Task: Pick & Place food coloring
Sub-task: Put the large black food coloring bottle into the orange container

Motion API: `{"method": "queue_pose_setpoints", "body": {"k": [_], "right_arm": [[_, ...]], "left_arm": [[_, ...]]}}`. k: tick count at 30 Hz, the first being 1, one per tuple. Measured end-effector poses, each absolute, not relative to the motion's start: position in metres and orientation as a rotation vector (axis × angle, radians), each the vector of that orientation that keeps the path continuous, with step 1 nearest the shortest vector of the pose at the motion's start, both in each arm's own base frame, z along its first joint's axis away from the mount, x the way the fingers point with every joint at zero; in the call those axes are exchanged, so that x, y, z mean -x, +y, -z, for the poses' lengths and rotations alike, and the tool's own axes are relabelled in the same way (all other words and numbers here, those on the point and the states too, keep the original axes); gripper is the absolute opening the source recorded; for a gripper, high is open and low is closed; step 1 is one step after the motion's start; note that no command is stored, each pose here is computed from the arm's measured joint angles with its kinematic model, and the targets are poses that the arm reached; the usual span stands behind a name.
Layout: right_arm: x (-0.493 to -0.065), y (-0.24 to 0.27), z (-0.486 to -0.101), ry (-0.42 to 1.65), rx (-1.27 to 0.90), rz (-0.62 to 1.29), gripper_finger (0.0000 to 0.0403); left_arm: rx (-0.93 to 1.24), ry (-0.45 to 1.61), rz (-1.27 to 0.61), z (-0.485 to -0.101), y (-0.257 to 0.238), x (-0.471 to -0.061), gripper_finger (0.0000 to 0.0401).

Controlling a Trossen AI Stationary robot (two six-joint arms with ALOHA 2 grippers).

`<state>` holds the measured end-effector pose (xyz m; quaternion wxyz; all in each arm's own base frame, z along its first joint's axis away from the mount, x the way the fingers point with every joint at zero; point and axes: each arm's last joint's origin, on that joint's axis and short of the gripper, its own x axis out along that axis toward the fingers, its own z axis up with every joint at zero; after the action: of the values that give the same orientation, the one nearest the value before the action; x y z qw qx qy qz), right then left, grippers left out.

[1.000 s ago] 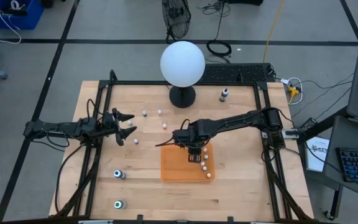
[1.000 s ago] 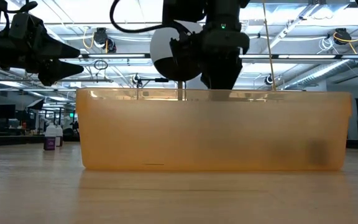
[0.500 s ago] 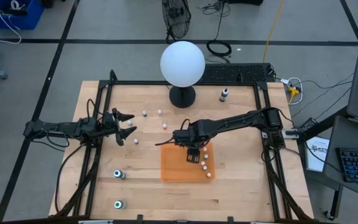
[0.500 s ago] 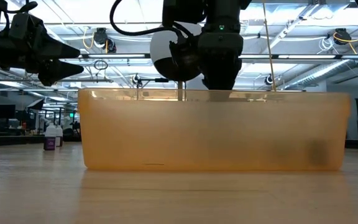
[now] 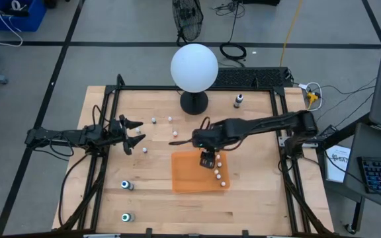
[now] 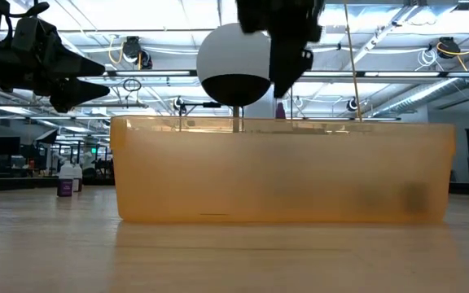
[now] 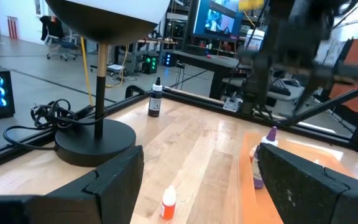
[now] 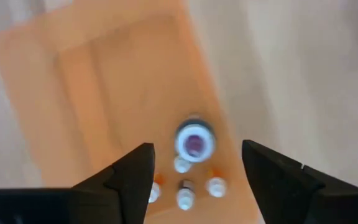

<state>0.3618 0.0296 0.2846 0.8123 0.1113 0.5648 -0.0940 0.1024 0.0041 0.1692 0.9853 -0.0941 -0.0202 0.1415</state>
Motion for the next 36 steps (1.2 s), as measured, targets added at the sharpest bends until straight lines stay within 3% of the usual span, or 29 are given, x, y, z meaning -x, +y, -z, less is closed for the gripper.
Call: {"method": "queue_pose_setpoints", "body": {"k": [7,15,24,30,36], "right_arm": [[-0.317,-0.008,-0.337,1.076,-0.113,0.517,0.021],[-0.27,-0.096,-0.359,1.034,-0.38,0.839,0.021],[-0.238,-0.166,-0.335,1.082,-0.458,1.017,0.021],[-0.223,-0.203,-0.295,1.044,-0.563,0.931,0.021],[-0.21,-0.224,-0.279,0.987,-0.548,0.904,0.021]], "left_arm": [[0.189,-0.04,-0.285,-0.169,0.004,-0.102,0.031],[0.189,-0.04,-0.285,-0.169,0.004,-0.102,0.031],[0.189,-0.041,-0.285,-0.169,0.004,-0.102,0.031],[0.189,-0.04,-0.285,-0.169,0.004,-0.102,0.031],[0.189,-0.041,-0.285,-0.169,0.004,-0.102,0.031]]}}
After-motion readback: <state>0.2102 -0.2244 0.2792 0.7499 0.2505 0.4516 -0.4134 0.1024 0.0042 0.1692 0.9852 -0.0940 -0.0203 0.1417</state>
